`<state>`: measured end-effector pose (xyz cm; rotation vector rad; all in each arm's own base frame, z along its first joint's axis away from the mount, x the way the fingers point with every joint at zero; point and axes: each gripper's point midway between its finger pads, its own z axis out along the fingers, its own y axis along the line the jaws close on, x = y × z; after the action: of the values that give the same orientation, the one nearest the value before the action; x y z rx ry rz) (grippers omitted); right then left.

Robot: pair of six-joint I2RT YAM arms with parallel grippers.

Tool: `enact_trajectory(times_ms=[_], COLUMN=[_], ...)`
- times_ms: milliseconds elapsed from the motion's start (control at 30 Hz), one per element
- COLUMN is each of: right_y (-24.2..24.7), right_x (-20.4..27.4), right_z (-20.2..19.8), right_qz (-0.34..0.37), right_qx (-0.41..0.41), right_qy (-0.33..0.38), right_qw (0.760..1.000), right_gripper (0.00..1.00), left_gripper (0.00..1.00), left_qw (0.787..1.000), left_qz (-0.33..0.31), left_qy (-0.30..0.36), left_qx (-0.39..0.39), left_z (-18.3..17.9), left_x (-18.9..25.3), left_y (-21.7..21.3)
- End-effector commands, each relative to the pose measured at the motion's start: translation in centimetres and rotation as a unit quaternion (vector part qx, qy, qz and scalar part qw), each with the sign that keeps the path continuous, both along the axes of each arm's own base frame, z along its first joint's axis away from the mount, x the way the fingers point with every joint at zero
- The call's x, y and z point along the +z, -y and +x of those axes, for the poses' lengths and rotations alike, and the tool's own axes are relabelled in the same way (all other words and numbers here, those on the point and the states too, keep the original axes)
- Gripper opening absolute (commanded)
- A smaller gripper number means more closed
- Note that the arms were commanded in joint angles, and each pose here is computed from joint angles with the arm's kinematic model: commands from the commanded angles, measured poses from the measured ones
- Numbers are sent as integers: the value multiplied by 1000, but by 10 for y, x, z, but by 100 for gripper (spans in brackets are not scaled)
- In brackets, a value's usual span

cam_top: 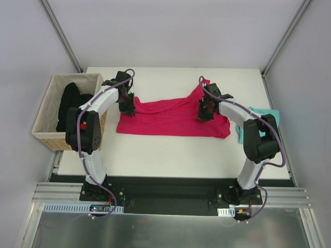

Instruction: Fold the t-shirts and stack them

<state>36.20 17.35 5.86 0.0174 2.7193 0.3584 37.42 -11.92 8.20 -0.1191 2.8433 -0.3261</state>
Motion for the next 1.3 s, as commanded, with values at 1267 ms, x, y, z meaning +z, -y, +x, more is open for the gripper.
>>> enact_trajectory(times_ms=[1267], right_y=[-16], right_x=[-19], right_z=[-4], right_qz=[64], right_qx=[-26], right_qy=[-34], right_qw=[997], right_gripper=[1], left_gripper=[0], left_qw=[998], left_qz=[18], left_qy=[-65], left_qx=[2], left_z=[-14], left_x=[-50], left_y=[-11])
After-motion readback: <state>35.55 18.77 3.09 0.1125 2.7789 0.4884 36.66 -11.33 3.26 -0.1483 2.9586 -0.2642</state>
